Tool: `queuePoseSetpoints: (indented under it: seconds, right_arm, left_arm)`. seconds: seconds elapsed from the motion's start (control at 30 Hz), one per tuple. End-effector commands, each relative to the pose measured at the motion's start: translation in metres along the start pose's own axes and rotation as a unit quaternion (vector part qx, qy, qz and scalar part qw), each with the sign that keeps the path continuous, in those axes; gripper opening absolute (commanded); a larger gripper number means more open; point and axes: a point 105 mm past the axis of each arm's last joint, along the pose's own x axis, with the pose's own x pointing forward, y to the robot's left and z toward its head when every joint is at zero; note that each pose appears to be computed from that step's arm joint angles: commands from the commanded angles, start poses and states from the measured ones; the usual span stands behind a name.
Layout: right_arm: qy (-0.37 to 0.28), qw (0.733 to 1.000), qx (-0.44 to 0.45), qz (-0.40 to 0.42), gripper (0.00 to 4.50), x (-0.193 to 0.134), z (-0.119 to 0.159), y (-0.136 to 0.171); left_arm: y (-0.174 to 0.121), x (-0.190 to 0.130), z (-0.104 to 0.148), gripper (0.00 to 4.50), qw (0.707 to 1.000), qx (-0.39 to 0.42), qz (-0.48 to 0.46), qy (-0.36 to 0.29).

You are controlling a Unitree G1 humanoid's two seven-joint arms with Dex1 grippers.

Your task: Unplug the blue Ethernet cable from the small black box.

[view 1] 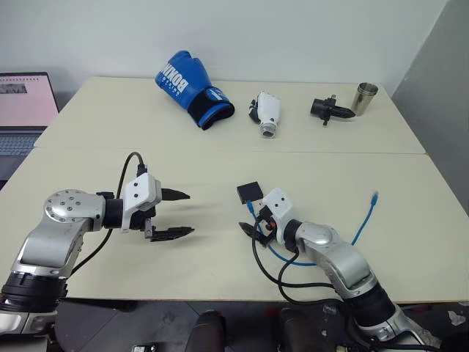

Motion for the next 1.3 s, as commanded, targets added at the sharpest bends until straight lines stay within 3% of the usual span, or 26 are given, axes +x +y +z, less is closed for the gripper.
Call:
queuePoseSetpoints:
  seconds: [0.03,0.4,0.57,0.7,0.9,1.1,1.3]
  right_arm:
    - [0.015,0.999,0.019,-0.025,3.86,0.000,-0.002,-0.010]
    - [0.023,0.999,-0.032,-0.020,1.07,0.001,-0.002,-0.013]
    - [-0.009,0.995,-0.104,-0.004,0.06,-0.004,0.016,-0.020]
    - [-0.077,0.973,-0.218,0.023,0.06,-0.019,0.049,-0.024]
    - [-0.135,0.891,-0.427,0.067,0.06,-0.039,0.075,-0.026]
    - [-0.154,0.853,-0.486,0.110,0.06,-0.045,0.085,-0.017]
    - [-0.154,0.840,-0.504,0.128,0.05,-0.044,0.086,-0.007]
  left_arm:
    - [0.004,-0.002,0.009,4.50,1.000,0.022,0.006,-0.004]
    - [0.017,-0.001,0.007,4.50,0.998,-0.030,0.055,0.001]
    - [0.019,-0.005,0.009,4.50,0.991,-0.114,0.056,-0.039]
    - [0.018,-0.006,0.021,4.50,0.963,-0.245,0.023,-0.112]
    - [0.012,0.003,0.037,4.50,0.921,-0.349,-0.054,-0.163]
    - [0.013,0.018,0.053,4.50,0.904,-0.369,-0.073,-0.201]
    - [0.011,0.032,0.056,4.50,0.895,-0.385,-0.085,-0.209]
